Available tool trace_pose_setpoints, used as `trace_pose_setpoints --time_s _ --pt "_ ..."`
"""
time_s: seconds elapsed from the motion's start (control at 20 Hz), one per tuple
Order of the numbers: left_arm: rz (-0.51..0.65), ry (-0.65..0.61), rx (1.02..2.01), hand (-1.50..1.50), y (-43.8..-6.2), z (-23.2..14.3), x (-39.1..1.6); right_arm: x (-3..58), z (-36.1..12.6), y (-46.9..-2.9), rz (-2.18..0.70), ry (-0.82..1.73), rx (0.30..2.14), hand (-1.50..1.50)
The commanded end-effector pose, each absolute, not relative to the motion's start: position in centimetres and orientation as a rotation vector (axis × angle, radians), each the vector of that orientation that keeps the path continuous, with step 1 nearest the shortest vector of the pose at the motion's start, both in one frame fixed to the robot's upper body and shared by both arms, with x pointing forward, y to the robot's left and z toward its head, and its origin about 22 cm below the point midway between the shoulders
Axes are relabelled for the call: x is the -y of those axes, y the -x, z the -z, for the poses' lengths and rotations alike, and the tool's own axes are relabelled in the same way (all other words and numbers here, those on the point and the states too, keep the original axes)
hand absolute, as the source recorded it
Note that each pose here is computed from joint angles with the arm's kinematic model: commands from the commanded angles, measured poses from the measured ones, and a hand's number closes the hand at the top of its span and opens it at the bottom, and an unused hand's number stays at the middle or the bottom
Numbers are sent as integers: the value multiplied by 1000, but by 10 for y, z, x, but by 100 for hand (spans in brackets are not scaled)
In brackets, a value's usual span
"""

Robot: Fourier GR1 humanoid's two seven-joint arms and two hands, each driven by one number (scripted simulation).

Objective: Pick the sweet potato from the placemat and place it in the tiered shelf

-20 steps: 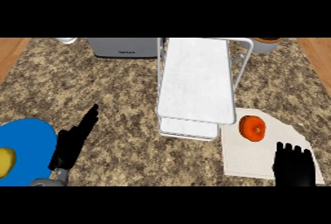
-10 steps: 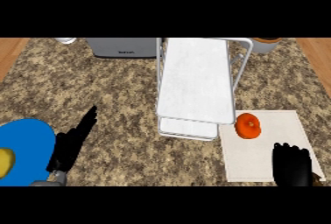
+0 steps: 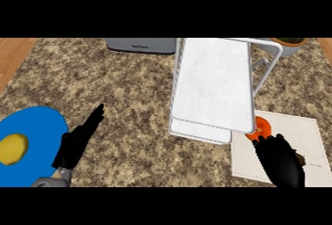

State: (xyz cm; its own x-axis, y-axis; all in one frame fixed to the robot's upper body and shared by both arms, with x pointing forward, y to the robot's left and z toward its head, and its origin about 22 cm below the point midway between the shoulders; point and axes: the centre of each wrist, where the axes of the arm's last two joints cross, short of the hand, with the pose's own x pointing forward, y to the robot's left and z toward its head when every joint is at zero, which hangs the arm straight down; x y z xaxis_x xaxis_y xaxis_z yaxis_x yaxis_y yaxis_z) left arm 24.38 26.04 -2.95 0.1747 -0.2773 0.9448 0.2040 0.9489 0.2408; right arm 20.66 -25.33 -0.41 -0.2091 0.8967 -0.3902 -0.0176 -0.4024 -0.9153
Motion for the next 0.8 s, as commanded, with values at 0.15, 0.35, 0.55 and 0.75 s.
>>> trace_pose_setpoints --time_s 0.15,0.35,0.55,0.75 --pt "378 -28 1367 0 -252 26 -244 246 -43 -239 -1821 846 1608 150" --pt "356 -47 1360 0 -254 25 -247 264 -98 -271 -1723 691 1870 150" --pt "360 -43 1343 0 -250 29 -250 276 -129 -294 -1494 399 2053 150" --pt "344 -56 1330 0 -250 32 -249 314 -193 -326 -1395 238 2136 150"
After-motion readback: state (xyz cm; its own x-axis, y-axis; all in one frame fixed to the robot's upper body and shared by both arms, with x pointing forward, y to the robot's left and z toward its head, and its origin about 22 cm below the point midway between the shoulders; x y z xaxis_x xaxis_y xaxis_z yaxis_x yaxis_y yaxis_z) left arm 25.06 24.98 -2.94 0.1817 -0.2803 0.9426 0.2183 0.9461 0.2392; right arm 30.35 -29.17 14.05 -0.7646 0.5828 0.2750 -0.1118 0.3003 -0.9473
